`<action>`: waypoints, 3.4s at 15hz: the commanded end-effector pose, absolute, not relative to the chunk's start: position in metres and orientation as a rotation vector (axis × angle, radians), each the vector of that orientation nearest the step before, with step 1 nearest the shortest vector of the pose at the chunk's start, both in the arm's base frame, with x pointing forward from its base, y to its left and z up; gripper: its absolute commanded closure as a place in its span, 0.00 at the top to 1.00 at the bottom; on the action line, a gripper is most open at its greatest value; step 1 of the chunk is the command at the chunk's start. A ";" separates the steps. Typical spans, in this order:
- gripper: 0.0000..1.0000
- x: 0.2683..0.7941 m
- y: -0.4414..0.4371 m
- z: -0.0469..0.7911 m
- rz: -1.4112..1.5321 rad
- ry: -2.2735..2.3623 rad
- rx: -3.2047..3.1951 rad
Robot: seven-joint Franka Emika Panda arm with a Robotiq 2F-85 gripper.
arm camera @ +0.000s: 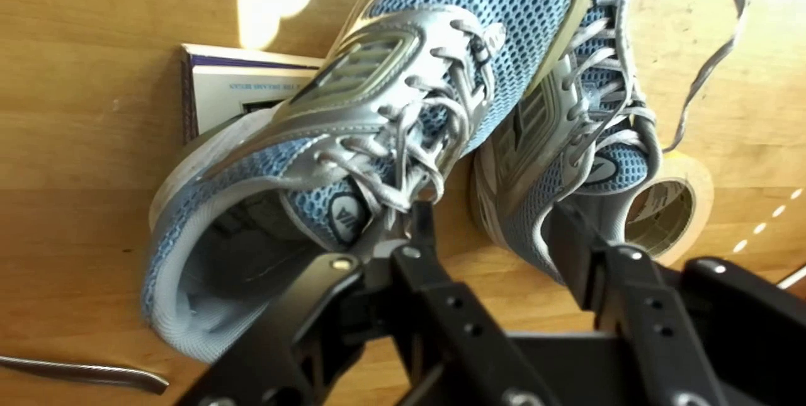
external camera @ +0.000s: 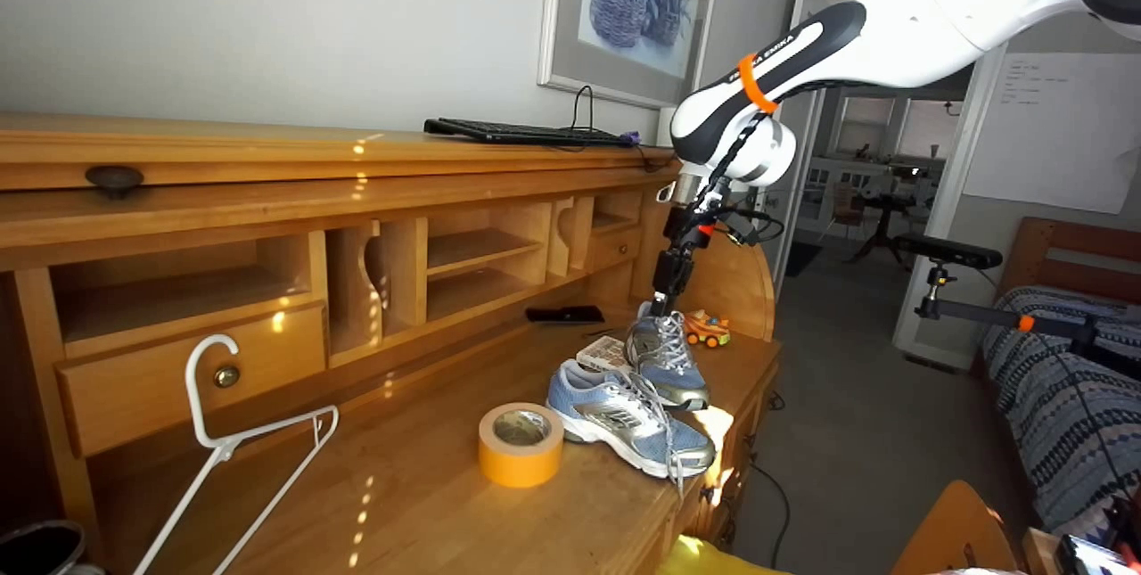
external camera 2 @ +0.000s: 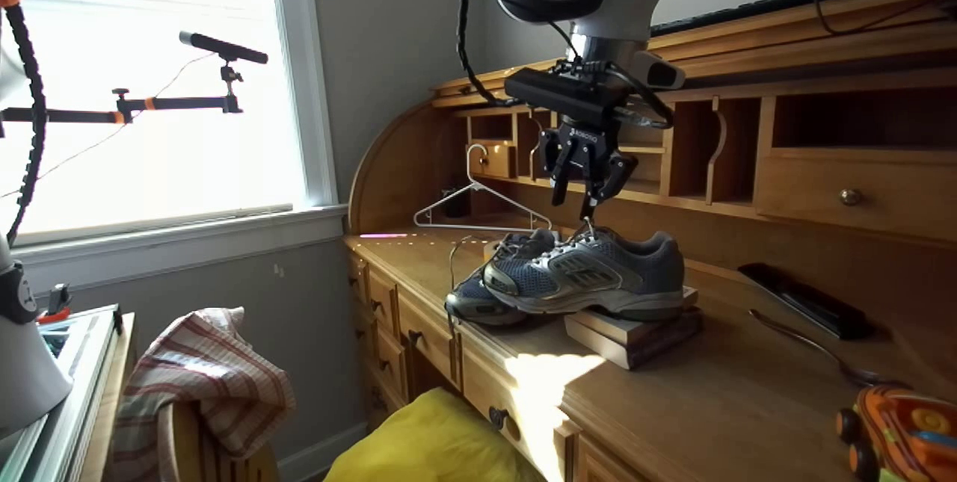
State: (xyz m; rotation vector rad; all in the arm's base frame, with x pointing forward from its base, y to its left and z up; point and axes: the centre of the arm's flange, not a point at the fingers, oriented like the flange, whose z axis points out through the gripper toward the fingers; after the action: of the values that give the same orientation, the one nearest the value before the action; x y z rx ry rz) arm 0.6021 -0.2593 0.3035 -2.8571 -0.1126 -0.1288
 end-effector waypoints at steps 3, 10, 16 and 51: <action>0.98 0.602 -0.249 0.311 -0.114 -0.193 -2.949; 1.00 0.609 -0.243 0.306 -0.073 -0.310 -3.017; 1.00 0.609 -0.241 0.296 -0.056 -0.297 -2.981; 0.79 0.600 -0.270 0.292 -0.021 0.150 -2.673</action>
State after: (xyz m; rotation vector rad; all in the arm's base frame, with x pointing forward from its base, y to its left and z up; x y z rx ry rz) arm 0.5963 -0.2643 0.2934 -2.7393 0.1263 -0.0436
